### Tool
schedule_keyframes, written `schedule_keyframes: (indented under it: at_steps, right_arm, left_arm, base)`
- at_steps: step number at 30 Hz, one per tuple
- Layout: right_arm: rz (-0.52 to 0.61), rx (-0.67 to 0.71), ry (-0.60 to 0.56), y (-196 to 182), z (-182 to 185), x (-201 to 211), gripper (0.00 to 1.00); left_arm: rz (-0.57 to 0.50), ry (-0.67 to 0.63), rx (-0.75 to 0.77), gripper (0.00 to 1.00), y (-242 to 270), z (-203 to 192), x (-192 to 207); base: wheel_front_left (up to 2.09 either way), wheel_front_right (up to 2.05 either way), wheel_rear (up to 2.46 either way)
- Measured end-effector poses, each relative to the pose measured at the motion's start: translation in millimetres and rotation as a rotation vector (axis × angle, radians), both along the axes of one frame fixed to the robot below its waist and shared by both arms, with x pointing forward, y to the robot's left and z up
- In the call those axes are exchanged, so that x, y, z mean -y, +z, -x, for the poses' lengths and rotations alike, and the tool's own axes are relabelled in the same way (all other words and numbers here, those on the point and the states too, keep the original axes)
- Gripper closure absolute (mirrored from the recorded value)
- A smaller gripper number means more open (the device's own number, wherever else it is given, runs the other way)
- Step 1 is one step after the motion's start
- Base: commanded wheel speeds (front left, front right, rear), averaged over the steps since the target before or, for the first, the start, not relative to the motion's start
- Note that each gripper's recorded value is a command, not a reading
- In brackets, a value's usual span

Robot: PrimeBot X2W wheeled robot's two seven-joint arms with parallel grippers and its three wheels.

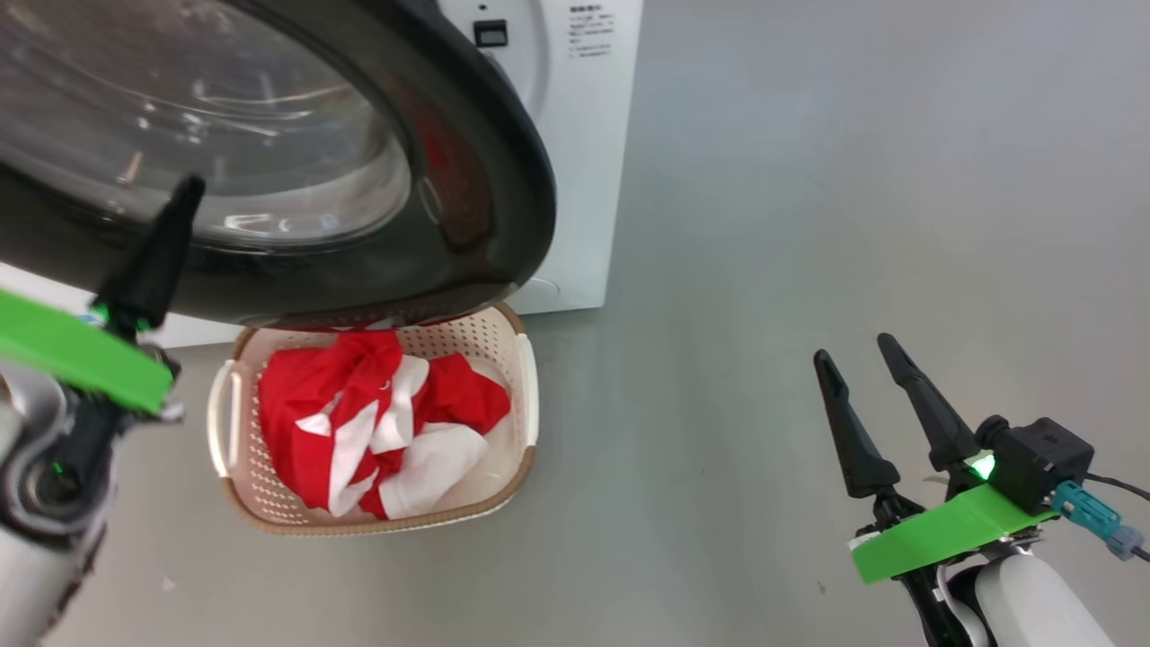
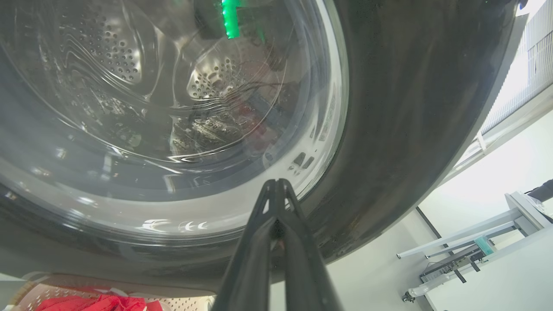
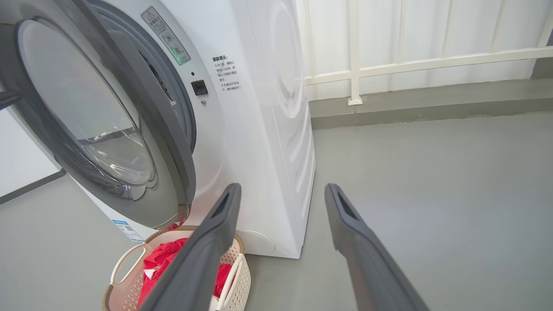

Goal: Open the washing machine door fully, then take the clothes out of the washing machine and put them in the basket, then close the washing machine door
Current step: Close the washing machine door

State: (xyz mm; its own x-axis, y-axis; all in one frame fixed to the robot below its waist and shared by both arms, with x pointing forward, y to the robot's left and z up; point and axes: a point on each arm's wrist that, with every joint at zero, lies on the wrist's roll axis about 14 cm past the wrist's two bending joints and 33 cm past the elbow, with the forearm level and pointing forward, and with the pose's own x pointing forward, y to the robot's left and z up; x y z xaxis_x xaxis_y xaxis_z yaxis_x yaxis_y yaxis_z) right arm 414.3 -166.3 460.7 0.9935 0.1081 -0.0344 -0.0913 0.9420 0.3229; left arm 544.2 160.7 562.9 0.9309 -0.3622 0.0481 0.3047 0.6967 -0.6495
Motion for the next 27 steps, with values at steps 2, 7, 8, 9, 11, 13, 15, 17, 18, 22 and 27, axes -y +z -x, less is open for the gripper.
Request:
schedule_keyframes:
  at_steps: [2, 7, 8, 9, 11, 13, 15, 17, 18, 22, 27]
  right_arm:
    - [0.001, 0.004, 0.005, 1.2, -0.3, -1.1, 0.00]
    - [0.004, 0.024, 0.027, 7.8, -2.0, -7.9, 0.00]
    - [0.004, 0.025, 0.029, 8.3, -1.6, -8.3, 0.00]
    - [0.004, 0.023, 0.030, 7.8, 0.2, -8.7, 0.00]
    - [0.004, 0.015, 0.032, 5.5, 4.1, -9.5, 0.00]
    - [0.003, 0.010, 0.034, 4.5, 7.4, -10.0, 0.00]
    - [0.004, 0.010, 0.035, 4.9, 10.3, -10.0, 0.00]
    - [0.007, 0.009, 0.036, 5.0, 13.8, -9.4, 0.00]
    - [0.010, 0.007, 0.037, 4.6, 16.0, -8.8, 0.00]
    - [0.020, -0.004, 0.026, 2.0, 24.4, -2.5, 0.00]
    - [0.026, -0.014, 0.015, -0.1, 33.1, 2.6, 0.00]
  left_arm:
    - [0.019, 0.032, -0.009, 0.98, -6.1, 8.3, -8.1]
    - [0.048, 0.101, -0.046, 0.80, -24.0, 30.2, -27.2]
    - [0.045, 0.112, -0.056, 0.75, -28.9, 35.2, -30.5]
    - [0.038, 0.121, -0.068, 0.68, -34.6, 40.6, -33.6]
    - [0.032, 0.140, -0.093, 0.59, -45.9, 51.4, -38.9]
    - [0.039, 0.156, -0.116, 0.55, -55.2, 61.6, -42.3]
    - [0.039, 0.168, -0.135, 0.51, -64.0, 72.3, -43.8]
    - [0.035, 0.183, -0.160, 0.47, -74.1, 83.8, -47.1]
    - [0.027, 0.192, -0.168, 0.38, -78.3, 89.2, -49.6]
    - [0.030, 0.243, -0.176, 0.22, -86.4, 104.6, -59.4]
    - [-0.004, 0.269, -0.187, 0.00, -98.7, 122.8, -61.9]
  base:
    - [0.00, 0.00, 0.00]
    - [0.00, 0.00, 0.00]
    - [0.00, 0.00, 0.00]
    - [0.00, 0.00, 0.00]
    - [0.00, 0.00, 0.00]
    - [0.00, 0.00, 0.00]
    - [0.00, 0.00, 0.00]
    - [0.00, 0.00, 0.00]
    - [0.00, 0.00, 0.00]
    - [0.00, 0.00, 0.00]
    - [0.00, 0.00, 0.00]
